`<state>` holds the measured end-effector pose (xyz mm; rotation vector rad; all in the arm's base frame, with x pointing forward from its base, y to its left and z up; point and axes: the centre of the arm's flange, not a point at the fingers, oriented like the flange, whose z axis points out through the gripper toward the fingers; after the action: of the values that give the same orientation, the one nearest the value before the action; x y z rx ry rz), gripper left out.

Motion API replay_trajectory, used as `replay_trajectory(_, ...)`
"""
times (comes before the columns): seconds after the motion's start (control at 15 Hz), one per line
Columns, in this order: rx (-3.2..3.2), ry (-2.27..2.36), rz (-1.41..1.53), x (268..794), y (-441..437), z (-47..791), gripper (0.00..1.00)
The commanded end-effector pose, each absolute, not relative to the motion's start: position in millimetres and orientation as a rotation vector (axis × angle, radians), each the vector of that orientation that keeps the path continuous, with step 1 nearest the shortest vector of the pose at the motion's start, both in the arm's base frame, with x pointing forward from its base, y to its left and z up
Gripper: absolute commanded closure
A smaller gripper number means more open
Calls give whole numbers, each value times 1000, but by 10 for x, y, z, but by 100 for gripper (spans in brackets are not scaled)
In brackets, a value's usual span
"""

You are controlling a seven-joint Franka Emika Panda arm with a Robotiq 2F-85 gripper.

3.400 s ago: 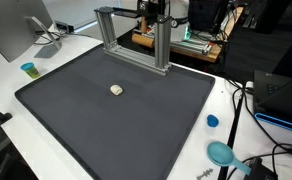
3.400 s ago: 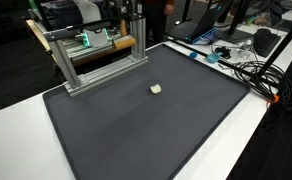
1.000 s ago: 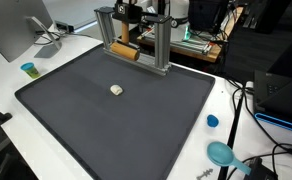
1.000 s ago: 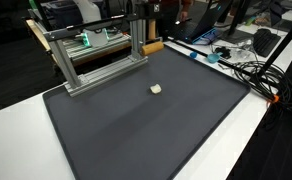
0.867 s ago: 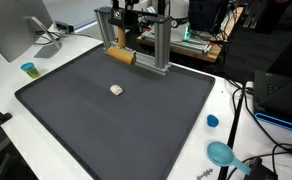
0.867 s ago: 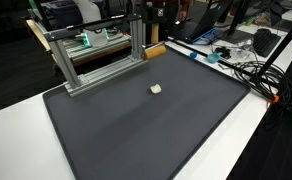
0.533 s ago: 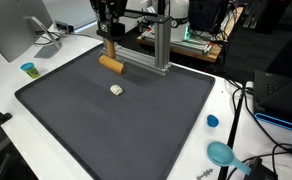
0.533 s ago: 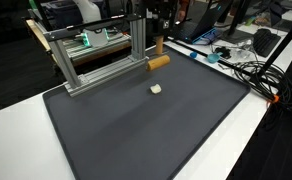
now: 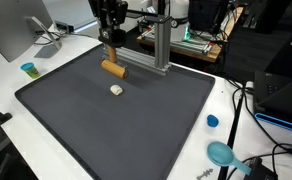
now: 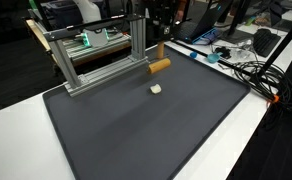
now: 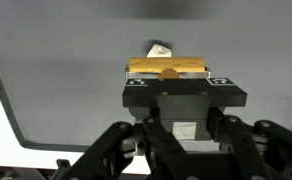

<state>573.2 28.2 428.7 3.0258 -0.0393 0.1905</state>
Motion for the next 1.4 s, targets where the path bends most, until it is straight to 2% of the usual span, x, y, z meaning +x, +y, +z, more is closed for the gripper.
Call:
replay_trajectory(0.0,3105,-164,204,5849,171,4073,79)
replay_trajectory(1.33,3081,-503,133,6058,-227,3360,79)
